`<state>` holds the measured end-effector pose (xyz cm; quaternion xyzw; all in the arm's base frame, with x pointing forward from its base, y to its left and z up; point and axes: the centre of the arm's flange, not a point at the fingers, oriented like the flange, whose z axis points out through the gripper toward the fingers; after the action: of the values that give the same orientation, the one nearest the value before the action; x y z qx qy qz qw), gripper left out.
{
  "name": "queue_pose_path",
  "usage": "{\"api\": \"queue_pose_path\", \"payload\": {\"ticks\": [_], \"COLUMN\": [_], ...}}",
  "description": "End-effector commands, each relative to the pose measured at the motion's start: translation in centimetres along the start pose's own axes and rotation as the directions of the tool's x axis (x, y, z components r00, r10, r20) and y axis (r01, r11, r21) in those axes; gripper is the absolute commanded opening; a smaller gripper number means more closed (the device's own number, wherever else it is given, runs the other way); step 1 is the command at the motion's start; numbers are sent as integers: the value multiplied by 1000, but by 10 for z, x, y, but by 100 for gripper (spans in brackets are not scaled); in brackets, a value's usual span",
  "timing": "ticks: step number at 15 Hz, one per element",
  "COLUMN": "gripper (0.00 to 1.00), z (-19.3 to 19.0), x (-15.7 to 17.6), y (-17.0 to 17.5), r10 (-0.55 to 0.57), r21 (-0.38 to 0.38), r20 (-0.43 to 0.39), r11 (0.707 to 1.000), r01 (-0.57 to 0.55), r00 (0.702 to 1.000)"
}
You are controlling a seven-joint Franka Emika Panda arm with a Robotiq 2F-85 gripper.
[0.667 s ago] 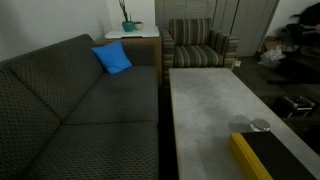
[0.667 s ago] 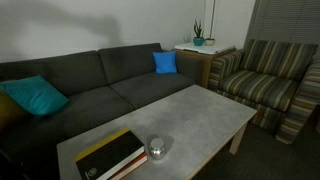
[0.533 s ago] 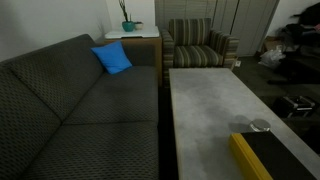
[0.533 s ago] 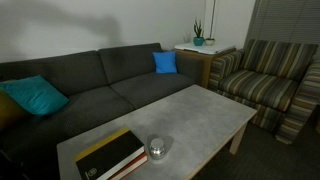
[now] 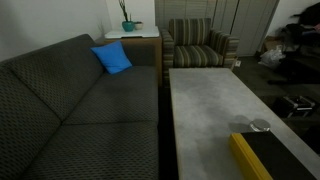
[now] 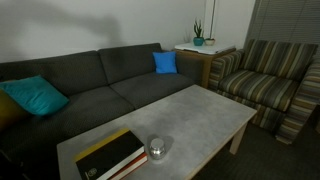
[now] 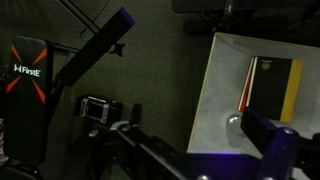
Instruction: Uncover the candle tin
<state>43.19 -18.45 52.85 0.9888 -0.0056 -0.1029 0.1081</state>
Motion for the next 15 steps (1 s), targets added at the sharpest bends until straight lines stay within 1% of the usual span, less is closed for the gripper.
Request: {"api": "queue_pose_path", "payload": {"ticks": [1, 5, 7, 8, 11, 13, 14, 15], "gripper": [100, 100, 100, 100, 100, 100, 100, 100], "z": [0, 8, 19, 26, 46, 66, 76, 68], "x": [3, 25, 41, 52, 86, 105, 110, 86], "y": [0, -2, -6, -10, -24, -28, -24, -36], "r10": [-6, -48, -107, -159, -311, -376, -423, -359], "r21": [-5, -10, 13, 33, 96, 110, 129, 100], "r20": [3, 19, 31, 37, 49, 91, 119, 84], "r11": [1000, 999, 994, 987, 947, 924, 904, 931], "r01": [6, 48, 107, 158, 305, 366, 409, 351], "r00": [1000, 999, 994, 987, 949, 922, 898, 930]}}
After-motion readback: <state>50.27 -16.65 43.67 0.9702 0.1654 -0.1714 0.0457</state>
